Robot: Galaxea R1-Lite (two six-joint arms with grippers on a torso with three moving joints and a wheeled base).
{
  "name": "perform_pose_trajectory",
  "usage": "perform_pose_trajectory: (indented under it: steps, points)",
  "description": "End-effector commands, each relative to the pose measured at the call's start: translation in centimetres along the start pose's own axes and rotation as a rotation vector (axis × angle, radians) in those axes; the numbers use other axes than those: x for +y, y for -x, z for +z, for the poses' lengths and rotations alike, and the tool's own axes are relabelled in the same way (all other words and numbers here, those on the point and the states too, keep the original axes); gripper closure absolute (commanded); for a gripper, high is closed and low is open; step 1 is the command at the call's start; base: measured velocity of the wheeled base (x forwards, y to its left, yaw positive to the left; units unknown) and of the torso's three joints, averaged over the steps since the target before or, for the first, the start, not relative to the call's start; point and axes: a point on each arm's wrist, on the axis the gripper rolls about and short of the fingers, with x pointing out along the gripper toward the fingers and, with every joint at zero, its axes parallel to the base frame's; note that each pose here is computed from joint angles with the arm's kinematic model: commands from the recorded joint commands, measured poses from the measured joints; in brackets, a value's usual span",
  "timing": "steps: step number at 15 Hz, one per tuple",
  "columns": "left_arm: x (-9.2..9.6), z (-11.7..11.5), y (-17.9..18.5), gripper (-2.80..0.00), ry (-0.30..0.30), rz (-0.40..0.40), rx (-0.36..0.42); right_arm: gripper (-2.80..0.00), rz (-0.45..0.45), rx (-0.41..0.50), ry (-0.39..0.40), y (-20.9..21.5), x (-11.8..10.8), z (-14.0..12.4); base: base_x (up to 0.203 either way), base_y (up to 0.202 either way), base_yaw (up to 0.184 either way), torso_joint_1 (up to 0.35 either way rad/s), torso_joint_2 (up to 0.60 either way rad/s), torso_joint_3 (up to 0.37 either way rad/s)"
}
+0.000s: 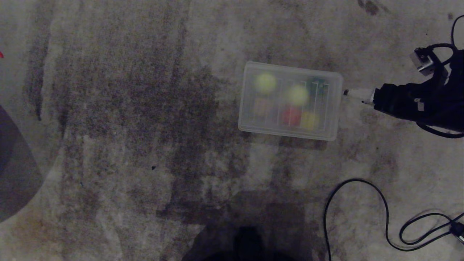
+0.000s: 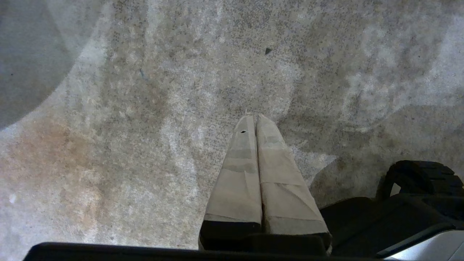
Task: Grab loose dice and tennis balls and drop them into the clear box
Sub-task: Close the lid
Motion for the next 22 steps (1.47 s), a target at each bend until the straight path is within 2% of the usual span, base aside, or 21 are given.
perform_pose_trajectory:
  steps: [1,6,9,12,17,20,22]
  points:
    - [0.0,0.0,0.0,0.0,0.001,0.001,0.002,0.0,-0.01,0.011,-0.098,2.1,0.4,-1.0,0.0,0.0,0.0,0.0,0.0,0.0]
    - [0.0,0.0,0.0,0.0,0.001,0.0,0.002,0.0,-0.075,0.16,-0.187,1.7,-1.0,-5.3,0.0,0.0,0.0,0.0,0.0,0.0]
    - [0.0,0.0,0.0,0.0,0.001,0.0,0.002,0.0,-0.172,0.258,-0.23,1.3,-1.8,-7.0,0.0,0.0,0.0,0.0,0.0,0.0]
    - [0.0,0.0,0.0,0.0,0.001,0.001,0.002,0.0,-0.169,0.233,-0.22,2.2,-1.3,-6.0,0.0,0.0,0.0,0.0,0.0,0.0]
    - [0.0,0.0,0.0,0.0,0.001,0.001,0.002,0.0,-0.187,0.29,-0.242,0.7,-2.1,-7.2,0.0,0.0,0.0,0.0,0.0,0.0]
    - [0.0,0.0,0.0,0.0,0.001,0.0,0.002,0.0,-0.178,0.283,-0.308,-1.1,-2.1,-6.8,0.0,0.0,0.0,0.0,0.0,0.0]
    - [0.0,0.0,0.0,0.0,0.001,0.0,0.002,0.0,-0.174,0.287,-0.317,-1.9,-2.3,-6.9,0.0,0.0,0.0,0.0,0.0,0.0]
